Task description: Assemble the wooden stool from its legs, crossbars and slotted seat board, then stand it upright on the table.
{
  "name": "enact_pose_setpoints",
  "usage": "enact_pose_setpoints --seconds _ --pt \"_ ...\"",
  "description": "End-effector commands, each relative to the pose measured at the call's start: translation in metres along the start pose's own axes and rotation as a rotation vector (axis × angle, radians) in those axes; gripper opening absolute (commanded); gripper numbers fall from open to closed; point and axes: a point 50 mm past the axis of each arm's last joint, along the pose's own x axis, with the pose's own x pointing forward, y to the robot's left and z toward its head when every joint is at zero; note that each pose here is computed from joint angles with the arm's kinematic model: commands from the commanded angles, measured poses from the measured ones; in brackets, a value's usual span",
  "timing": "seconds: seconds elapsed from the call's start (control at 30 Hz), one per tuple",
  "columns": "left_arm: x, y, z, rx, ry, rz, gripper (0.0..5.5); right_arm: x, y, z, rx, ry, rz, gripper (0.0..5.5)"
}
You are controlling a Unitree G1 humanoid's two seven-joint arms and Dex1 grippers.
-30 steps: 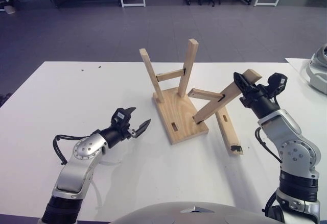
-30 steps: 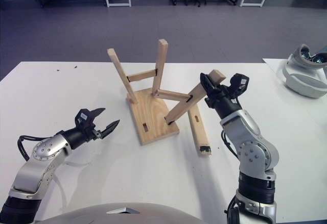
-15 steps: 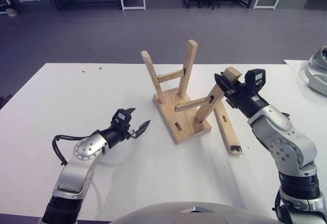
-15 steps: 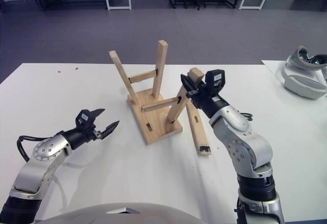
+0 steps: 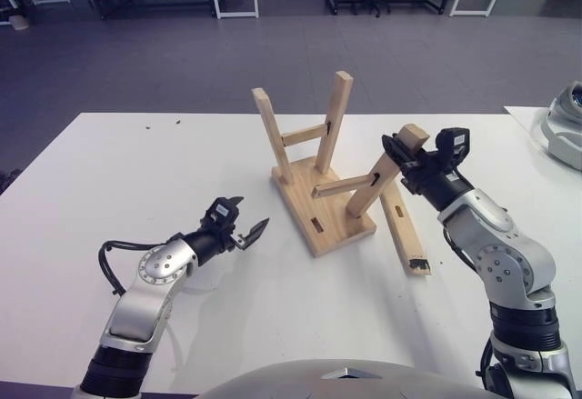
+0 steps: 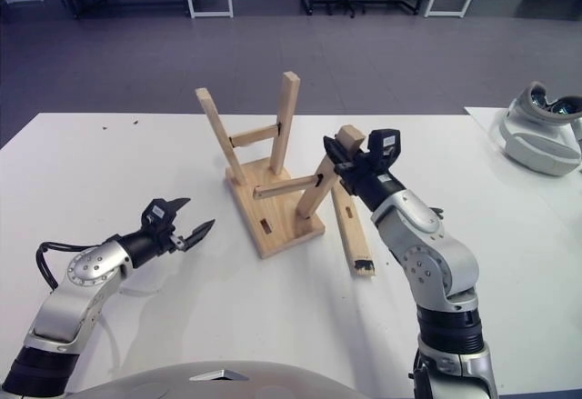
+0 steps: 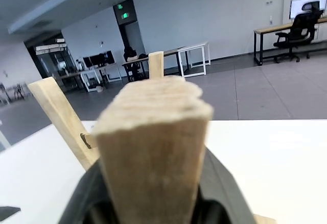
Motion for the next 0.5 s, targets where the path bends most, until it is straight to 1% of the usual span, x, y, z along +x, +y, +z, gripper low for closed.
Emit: enact_pose_setpoints --seconds 0.03,0.23,0.33,0.4,0.43,0.47,0.5 --pt "0.003 0.004 0.002 0.019 -0.005 0.022 3.98 -0.002 -0.006 -0.016 0.086 0.072 -0.019 1.43" --pt "0.002 0.005 0.001 0.021 -0.007 0.026 3.98 -0.002 0.01 0.015 0.046 -0.092 0.069 2.55" --pt "0.003 0.005 0.001 0.02 -0.01 0.027 3.98 -0.009 0.018 0.035 0.009 -0.168 0.137 3.19" --pt "0.002 0.005 0.001 0.02 -0.009 0.028 3.98 -0.014 0.019 0.054 -0.032 -0.225 0.166 3.58" --pt "0.002 0.006 0.001 0.019 -0.009 0.028 3.98 -0.017 0.018 0.068 -0.055 -0.264 0.18 3.7" --pt "0.002 0.006 0.0 0.02 -0.008 0.028 3.98 -0.02 0.017 0.082 -0.064 -0.309 0.2 3.98" --pt "0.002 0.006 0.001 0.02 -0.007 0.027 3.98 -0.023 0.015 0.1 -0.063 -0.363 0.224 4.14"
